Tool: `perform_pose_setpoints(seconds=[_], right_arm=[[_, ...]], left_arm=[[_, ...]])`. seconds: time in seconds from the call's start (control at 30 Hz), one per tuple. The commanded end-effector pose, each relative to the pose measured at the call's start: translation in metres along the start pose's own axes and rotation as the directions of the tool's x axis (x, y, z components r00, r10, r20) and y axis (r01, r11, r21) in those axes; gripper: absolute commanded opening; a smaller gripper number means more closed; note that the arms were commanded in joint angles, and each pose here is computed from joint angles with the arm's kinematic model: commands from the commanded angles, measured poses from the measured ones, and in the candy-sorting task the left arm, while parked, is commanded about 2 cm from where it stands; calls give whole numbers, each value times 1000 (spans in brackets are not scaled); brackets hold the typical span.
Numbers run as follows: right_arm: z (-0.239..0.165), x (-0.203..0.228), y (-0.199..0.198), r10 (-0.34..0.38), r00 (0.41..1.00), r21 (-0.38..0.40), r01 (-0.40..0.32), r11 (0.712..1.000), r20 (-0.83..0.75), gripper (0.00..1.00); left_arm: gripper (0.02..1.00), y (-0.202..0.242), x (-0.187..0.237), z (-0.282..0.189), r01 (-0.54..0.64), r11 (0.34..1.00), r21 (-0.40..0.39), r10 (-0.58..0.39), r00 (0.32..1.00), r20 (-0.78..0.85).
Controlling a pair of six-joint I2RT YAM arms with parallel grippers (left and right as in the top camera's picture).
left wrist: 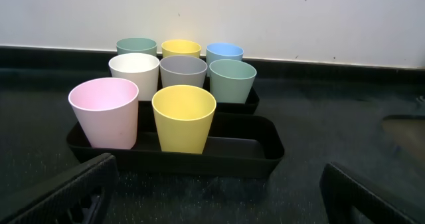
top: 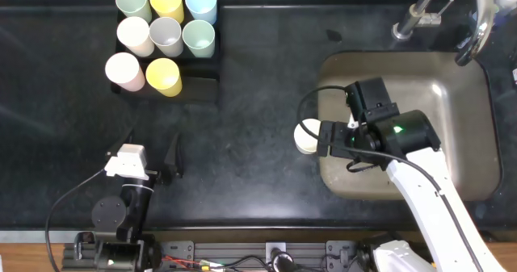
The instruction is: Store Cups
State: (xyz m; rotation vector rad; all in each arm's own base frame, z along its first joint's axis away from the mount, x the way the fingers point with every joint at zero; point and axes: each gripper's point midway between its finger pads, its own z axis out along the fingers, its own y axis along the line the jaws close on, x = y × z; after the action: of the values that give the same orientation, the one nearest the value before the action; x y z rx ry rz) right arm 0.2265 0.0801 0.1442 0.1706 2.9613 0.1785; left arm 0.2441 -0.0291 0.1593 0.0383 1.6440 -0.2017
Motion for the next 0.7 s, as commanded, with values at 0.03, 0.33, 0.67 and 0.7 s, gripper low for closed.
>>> perform_pose_setpoints(seconds=[0.03, 0.33, 0.67, 0.7], right_arm=[[4, -11, 7, -13, 1000, -7, 13, 1000, 0, 998], [23, -14, 3, -21, 998, 21, 22, 1000, -59, 996], [35, -28, -8, -57, 997, 56, 60, 997, -54, 996], [36, -28, -8, -61, 997, 55, 64, 996, -55, 998]], left_arm=[[998, 1, 0, 0, -14, 1000, -4, 14, 1000, 3], [998, 1, 0, 0, -14, 1000, -4, 14, 1000, 3], [1000, 1, 0, 0, -14, 1000, -4, 14, 1000, 3], [1000, 1, 0, 0, -14, 1000, -4, 14, 1000, 3]])
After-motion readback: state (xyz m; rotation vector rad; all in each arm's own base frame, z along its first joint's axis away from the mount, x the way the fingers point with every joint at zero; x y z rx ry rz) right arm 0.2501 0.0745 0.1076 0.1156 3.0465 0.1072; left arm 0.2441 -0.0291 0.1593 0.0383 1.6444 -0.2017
